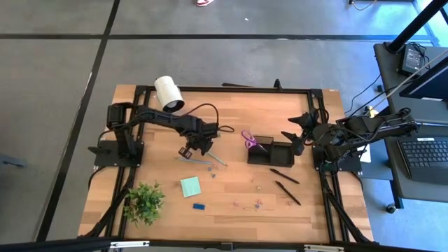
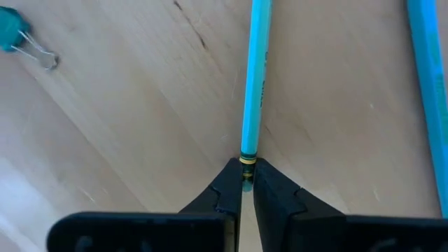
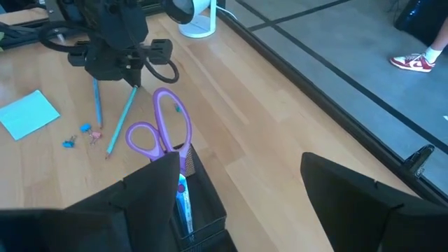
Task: Pick and place office supplies into organizer
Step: Put the light blue pencil into the black desk organizer
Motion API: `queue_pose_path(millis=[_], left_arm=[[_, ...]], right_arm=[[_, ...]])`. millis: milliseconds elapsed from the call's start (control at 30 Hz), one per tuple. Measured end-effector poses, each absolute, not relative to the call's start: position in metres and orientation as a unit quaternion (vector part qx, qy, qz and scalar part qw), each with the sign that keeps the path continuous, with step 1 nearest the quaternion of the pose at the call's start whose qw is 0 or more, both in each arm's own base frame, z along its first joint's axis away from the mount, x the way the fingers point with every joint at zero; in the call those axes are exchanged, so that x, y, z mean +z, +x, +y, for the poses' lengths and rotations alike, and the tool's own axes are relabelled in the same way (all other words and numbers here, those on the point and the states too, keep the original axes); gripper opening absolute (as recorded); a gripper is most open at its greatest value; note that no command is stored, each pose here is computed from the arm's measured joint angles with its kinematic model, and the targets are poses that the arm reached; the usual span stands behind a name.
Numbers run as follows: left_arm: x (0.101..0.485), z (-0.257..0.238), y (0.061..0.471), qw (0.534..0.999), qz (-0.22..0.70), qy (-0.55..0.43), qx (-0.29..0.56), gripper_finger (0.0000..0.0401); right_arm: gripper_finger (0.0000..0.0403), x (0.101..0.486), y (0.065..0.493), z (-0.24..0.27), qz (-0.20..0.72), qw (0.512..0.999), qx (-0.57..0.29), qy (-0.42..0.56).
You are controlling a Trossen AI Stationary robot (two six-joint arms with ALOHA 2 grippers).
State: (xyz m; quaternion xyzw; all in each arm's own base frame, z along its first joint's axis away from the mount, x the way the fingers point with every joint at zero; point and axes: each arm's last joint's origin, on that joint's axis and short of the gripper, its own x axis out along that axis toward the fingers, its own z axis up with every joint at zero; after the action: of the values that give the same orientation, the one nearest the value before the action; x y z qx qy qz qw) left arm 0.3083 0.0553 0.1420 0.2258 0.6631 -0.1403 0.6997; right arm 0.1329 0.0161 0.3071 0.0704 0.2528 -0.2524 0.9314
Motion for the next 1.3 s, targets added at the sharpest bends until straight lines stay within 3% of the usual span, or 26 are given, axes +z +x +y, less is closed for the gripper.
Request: queue_pose_path(millis=[333,567,1033,1300], left_arm=[[0.209,0.056,0.31,0.746,0.596,0.293,-0.041,0.0018],[0.259,0.055,0.307,0.746,0.549,0.376,0.013,0.0018],[0.301,0.045,0.316,0.652,0.489,0.575,0.063,0.0018],[0.322,0.034,0.333,0.603,0.404,0.683,0.081,0.0018]], right_arm=[[0.03,0.31,0.135,0.017,0.231,0.935,-0.253,0.092],[0.03,0.311,0.136,0.017,0.208,0.929,-0.267,0.15],[0.03,0.323,0.143,0.019,0.13,0.929,-0.258,0.232],[0.0301,0.337,0.151,0.021,0.054,0.923,-0.236,0.299]])
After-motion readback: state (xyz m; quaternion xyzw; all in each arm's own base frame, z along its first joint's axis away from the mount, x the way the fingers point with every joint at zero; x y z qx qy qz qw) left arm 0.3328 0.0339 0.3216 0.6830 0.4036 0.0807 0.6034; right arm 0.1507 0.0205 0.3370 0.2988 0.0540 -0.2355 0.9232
